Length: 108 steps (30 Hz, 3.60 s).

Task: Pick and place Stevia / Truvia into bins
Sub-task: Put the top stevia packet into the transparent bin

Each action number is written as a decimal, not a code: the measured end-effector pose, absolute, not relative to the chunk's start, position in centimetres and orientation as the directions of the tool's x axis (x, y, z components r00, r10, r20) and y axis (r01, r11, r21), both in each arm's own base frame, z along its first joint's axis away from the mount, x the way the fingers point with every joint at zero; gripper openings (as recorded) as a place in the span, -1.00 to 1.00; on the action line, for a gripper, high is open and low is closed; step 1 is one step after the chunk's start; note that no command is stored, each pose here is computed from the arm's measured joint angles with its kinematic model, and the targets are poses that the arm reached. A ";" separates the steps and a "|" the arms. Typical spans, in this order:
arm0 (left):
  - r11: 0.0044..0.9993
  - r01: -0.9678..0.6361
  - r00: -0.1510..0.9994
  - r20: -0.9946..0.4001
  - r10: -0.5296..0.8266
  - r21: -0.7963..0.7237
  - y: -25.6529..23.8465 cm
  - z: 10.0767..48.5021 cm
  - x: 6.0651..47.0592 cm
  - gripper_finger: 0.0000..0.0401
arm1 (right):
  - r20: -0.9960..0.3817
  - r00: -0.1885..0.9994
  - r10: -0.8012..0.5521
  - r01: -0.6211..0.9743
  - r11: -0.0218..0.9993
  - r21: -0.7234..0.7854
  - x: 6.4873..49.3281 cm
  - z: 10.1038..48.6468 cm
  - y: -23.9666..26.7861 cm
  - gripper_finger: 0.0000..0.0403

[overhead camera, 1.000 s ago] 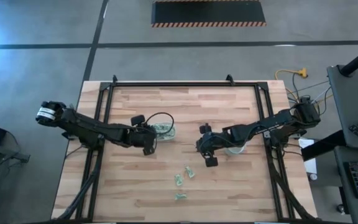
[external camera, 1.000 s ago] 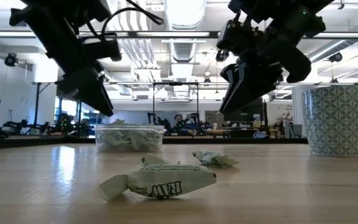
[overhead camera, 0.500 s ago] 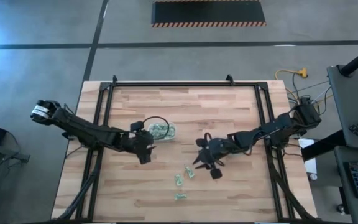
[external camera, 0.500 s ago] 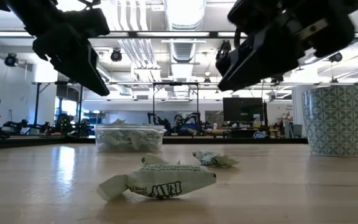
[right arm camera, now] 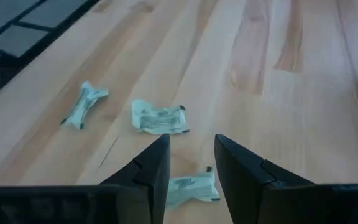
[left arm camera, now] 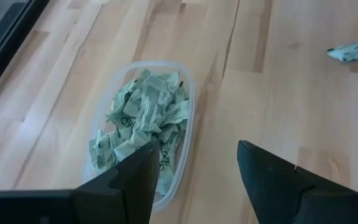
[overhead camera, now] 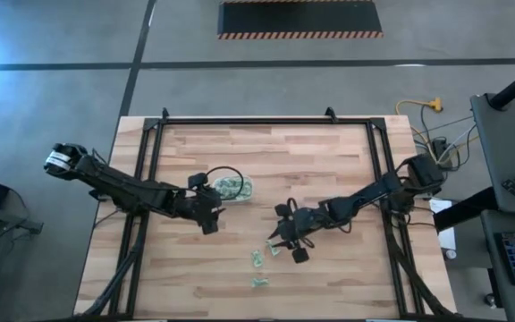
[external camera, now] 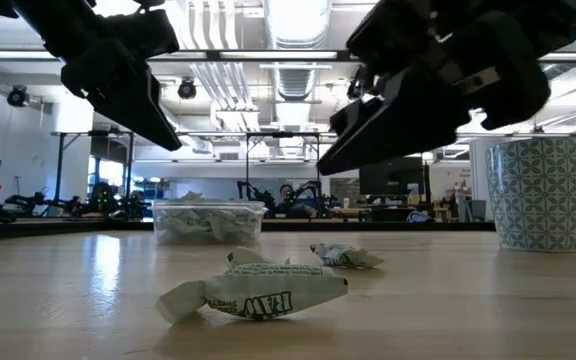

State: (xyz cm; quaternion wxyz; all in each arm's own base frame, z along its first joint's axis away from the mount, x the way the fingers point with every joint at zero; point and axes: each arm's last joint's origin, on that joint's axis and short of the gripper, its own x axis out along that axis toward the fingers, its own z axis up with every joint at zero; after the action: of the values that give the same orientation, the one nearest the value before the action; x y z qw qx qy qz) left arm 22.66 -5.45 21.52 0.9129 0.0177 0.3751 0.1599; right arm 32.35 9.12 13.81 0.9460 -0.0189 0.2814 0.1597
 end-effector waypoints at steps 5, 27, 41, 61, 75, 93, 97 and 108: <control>0.948 -0.273 0.662 -0.683 0.307 0.162 -5.4 21.5 22.6 0.00 | -0.624 0.745 0.236 -0.221 0.970 0.104 33.4 12.8 8.9 -0.39; 0.950 -0.260 0.662 -0.683 0.308 0.176 -5.4 21.5 22.6 0.00 | -0.827 0.529 0.190 -0.195 0.976 0.099 36.8 11.7 9.8 -0.48; 0.957 -0.239 0.655 -0.701 0.282 0.161 -5.4 21.6 22.3 0.00 | -0.807 0.557 0.196 -0.278 0.960 0.041 37.8 13.4 9.8 -0.91; 0.965 -0.232 0.574 -0.784 0.236 0.121 -6.4 21.3 20.3 0.00 | -0.616 0.752 -0.233 0.083 0.962 -0.262 41.9 18.9 -1.8 -0.91; 0.963 -0.229 0.563 -0.788 0.248 0.140 -6.3 21.2 20.2 0.00 | -0.661 0.747 -0.074 -0.046 0.986 -0.163 42.5 16.2 -4.1 -0.91; 0.964 -0.230 0.564 -0.789 0.244 0.134 -6.4 21.2 20.2 0.00 | -0.668 0.727 -0.159 -0.026 0.966 -0.258 42.5 16.0 -4.8 -0.91; 0.964 -0.231 0.564 -0.789 0.244 0.133 -6.4 21.2 20.2 0.00 | -0.668 0.726 -0.162 -0.048 0.957 -0.285 42.5 16.0 -4.9 -0.91; 0.964 -0.233 0.568 -0.787 0.243 0.129 -6.4 21.2 20.2 0.00 | -0.669 0.725 -0.163 -0.025 0.965 -0.262 42.5 16.0 -5.2 -0.58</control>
State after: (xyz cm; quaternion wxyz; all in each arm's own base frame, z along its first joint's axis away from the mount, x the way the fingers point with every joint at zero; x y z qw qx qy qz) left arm 20.22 -6.45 21.24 0.8853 0.0053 0.4451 0.1344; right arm 42.47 -5.18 15.97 0.9199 -0.1277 0.3688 -0.0375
